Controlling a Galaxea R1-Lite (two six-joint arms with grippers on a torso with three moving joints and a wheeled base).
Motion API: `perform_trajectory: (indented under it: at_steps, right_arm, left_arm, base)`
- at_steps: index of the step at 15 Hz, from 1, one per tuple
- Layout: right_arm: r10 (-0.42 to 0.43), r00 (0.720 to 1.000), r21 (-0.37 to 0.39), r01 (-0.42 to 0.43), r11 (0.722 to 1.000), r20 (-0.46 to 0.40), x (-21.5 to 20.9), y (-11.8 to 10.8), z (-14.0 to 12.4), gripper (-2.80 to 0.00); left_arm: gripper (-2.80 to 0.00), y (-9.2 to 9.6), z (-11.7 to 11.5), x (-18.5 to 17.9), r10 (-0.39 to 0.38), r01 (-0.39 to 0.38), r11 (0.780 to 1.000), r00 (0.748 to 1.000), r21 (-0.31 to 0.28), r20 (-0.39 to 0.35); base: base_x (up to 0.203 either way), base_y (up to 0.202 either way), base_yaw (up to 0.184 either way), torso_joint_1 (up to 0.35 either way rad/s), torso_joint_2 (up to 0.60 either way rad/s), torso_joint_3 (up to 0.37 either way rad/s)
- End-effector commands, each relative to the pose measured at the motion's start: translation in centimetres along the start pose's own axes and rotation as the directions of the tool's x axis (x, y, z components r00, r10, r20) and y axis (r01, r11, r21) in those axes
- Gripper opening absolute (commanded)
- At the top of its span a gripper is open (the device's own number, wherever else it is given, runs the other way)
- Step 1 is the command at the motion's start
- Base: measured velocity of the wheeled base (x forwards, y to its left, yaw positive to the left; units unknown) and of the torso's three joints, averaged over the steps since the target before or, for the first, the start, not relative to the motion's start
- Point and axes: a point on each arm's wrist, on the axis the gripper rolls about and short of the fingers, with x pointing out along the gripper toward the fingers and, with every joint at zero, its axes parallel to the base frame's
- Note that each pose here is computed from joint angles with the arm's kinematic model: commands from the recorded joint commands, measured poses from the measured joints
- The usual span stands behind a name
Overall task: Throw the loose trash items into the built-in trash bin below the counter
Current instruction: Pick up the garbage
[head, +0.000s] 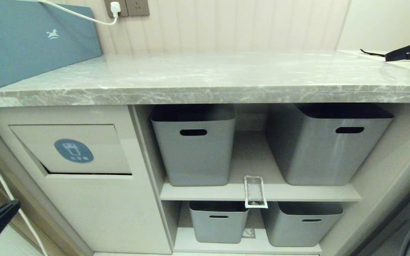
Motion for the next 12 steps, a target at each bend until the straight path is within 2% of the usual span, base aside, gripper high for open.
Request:
perform_trajectory:
  at_steps: [1,3,6,8,10,12]
  right_arm:
    - [0.001,1.0,-0.001,-0.001,1.0,0.0,0.0,0.0,0.0,-2.8]
    - [0.001,1.0,-0.001,-0.001,1.0,0.001,0.0,0.0,0.0,-2.8]
    - [0.001,1.0,-0.001,-0.001,1.0,0.002,0.0,0.0,0.0,-2.8]
    - [0.001,1.0,-0.001,-0.001,1.0,0.002,0.0,0.0,0.0,-2.8]
    - [0.001,1.0,-0.001,-0.001,1.0,0.002,0.0,0.0,0.0,-2.8]
    - [0.001,1.0,-0.001,-0.001,1.0,0.002,0.0,0.0,0.0,-2.8]
  left_arm:
    - [-2.8,-0.7,-0.8,-3.1,-0.039,0.036,0.999,0.991,0.026,0.127]
    - [-2.8,-1.1,-2.4,-4.0,-0.078,0.075,0.997,0.989,0.035,0.123]
    - [-2.8,-1.6,-4.0,-5.2,-0.092,0.089,0.995,0.991,0.032,0.099]
    - [-2.8,-1.8,-4.7,-5.9,-0.088,0.086,0.996,0.992,0.032,0.085]
    - [-2.8,-2.0,-5.6,-6.3,-0.083,0.082,0.996,0.996,0.024,0.03]
    - [-2.8,-1.9,-5.8,-6.3,-0.041,0.041,0.999,0.999,0.02,0.009]
  base:
    - [0.0,0.0,0.0,0.0,0.0,0.0]
    - [0.0,0.0,0.0,0.0,0.0,0.0]
    - [0.0,0.0,0.0,0.0,0.0,0.0]
    - [0.0,0.0,0.0,0.0,0.0,0.0]
    - [0.0,0.0,0.0,0.0,0.0,0.0]
    - [0.0,0.0,0.0,0.0,0.0,0.0]
